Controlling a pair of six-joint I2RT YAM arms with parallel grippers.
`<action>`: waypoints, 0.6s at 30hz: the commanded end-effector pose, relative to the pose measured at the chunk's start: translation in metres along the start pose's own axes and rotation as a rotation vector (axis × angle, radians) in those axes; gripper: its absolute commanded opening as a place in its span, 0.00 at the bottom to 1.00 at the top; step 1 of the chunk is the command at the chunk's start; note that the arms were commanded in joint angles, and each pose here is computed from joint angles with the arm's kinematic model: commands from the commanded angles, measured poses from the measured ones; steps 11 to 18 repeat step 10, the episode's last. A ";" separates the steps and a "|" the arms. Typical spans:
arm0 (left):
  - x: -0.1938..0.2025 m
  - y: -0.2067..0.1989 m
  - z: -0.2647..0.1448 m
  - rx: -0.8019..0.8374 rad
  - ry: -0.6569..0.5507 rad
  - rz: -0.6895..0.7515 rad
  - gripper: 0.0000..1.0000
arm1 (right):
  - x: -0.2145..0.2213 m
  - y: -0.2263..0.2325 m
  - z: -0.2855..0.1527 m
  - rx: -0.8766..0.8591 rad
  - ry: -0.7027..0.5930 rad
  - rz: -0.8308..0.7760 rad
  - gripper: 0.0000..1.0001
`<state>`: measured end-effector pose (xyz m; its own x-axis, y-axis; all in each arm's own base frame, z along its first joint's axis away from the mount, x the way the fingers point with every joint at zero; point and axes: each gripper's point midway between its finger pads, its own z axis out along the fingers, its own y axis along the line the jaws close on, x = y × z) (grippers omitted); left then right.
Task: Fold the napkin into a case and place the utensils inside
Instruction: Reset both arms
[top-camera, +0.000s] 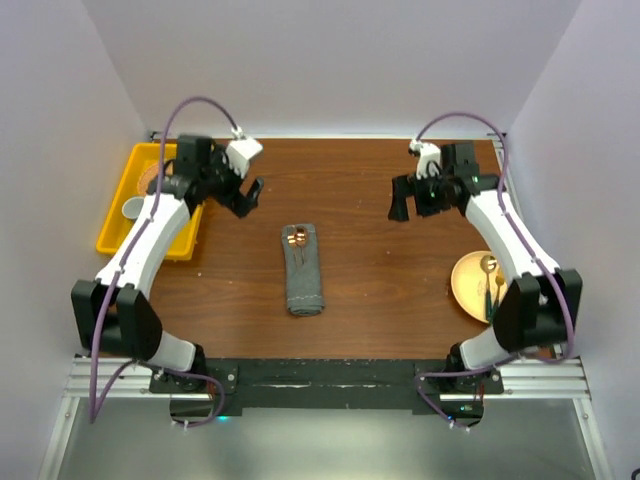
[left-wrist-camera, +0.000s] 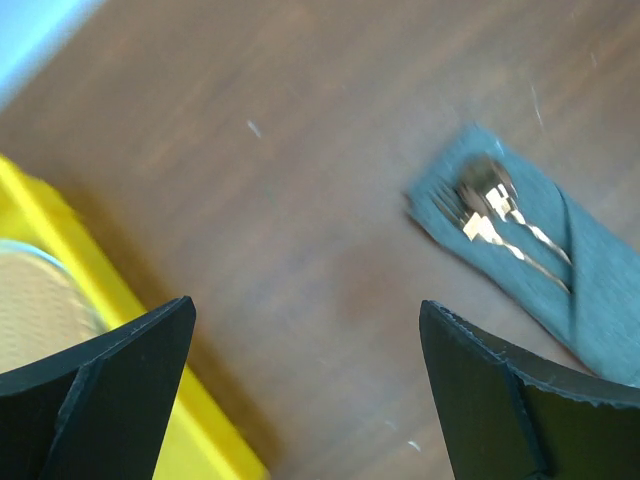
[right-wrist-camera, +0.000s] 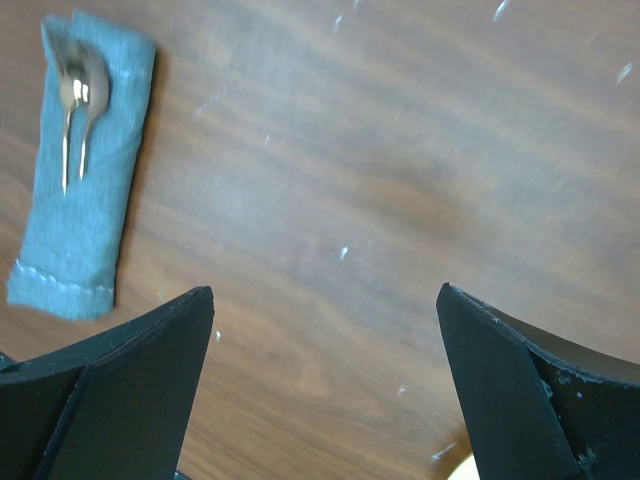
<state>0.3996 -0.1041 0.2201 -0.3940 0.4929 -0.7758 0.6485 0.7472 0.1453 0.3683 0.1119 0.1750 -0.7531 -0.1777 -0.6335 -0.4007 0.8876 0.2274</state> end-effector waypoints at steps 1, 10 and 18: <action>0.057 -0.035 -0.013 -0.011 0.086 -0.090 1.00 | 0.042 0.008 -0.007 -0.006 0.007 -0.004 0.98; 0.092 -0.049 -0.022 -0.066 0.105 -0.131 1.00 | 0.053 0.011 -0.017 0.000 -0.037 -0.051 0.98; 0.092 -0.049 -0.022 -0.066 0.105 -0.131 1.00 | 0.053 0.011 -0.017 0.000 -0.037 -0.051 0.98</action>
